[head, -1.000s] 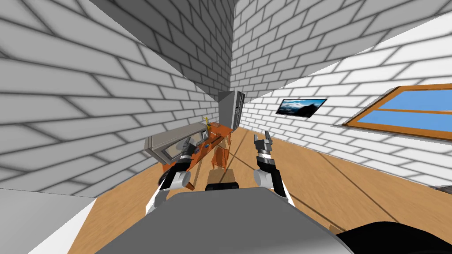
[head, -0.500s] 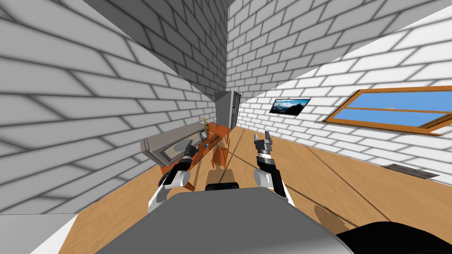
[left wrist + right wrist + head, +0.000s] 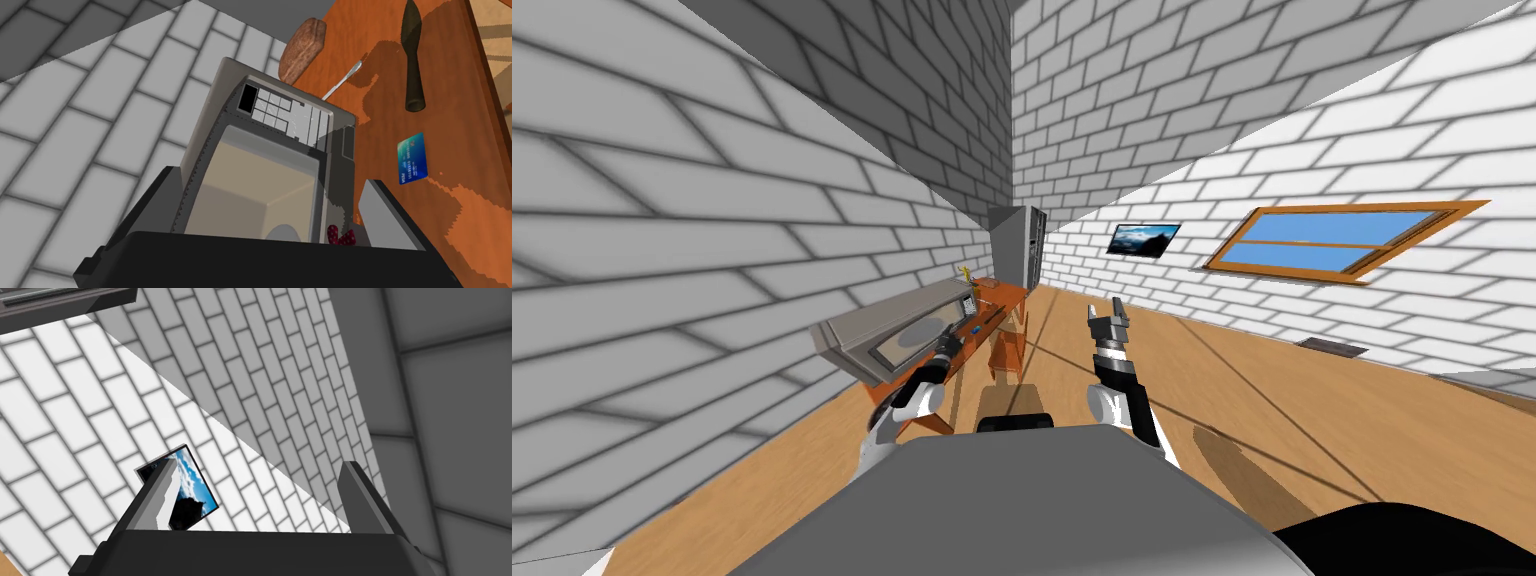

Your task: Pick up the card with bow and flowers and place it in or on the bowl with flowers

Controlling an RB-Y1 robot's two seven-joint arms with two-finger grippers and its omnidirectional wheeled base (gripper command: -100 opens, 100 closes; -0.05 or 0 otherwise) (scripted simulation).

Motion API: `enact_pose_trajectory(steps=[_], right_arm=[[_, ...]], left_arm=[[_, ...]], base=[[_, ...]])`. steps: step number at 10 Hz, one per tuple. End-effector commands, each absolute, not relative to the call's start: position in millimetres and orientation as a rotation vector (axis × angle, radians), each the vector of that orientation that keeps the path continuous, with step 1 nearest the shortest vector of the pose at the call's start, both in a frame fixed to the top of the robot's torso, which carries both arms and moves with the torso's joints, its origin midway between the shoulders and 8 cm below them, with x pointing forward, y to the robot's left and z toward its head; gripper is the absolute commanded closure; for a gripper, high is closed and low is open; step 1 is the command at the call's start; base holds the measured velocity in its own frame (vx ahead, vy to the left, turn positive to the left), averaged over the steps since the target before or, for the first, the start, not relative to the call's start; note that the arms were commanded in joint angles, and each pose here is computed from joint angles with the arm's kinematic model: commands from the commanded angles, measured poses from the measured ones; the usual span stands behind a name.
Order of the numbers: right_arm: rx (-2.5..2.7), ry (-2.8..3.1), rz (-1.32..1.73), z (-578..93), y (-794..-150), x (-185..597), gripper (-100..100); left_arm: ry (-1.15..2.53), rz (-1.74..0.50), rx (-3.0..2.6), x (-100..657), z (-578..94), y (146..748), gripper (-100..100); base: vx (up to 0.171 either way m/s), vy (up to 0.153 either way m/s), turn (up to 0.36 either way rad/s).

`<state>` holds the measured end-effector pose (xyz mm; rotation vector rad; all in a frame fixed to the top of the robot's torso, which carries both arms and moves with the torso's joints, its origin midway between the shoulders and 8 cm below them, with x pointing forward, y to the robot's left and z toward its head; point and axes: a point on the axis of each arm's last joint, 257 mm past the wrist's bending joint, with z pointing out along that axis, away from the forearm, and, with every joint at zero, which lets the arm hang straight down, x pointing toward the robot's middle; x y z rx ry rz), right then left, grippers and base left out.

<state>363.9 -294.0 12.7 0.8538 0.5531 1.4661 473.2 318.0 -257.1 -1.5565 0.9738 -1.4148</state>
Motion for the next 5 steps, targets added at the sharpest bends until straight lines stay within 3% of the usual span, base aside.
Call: enact_pose_trajectory(steps=[1, 2, 5], right_arm=[[0.854, 0.553, 1.466, 13, -294, 364, 0], [0.854, 0.553, 1.466, 13, -294, 364, 0], [0.854, 0.553, 1.466, 13, -294, 364, 0]], left_arm=[[0.988, -1.398, -1.621, 476, -278, 323, -100], [0.989, -1.394, -1.625, 475, -280, 324, -100], [0.998, -1.387, -1.790, 486, -317, 330, -100]], base=[[-0.070, 0.086, -0.130], [-0.018, 0.033, 0.029], [-0.056, 0.069, -0.198]])
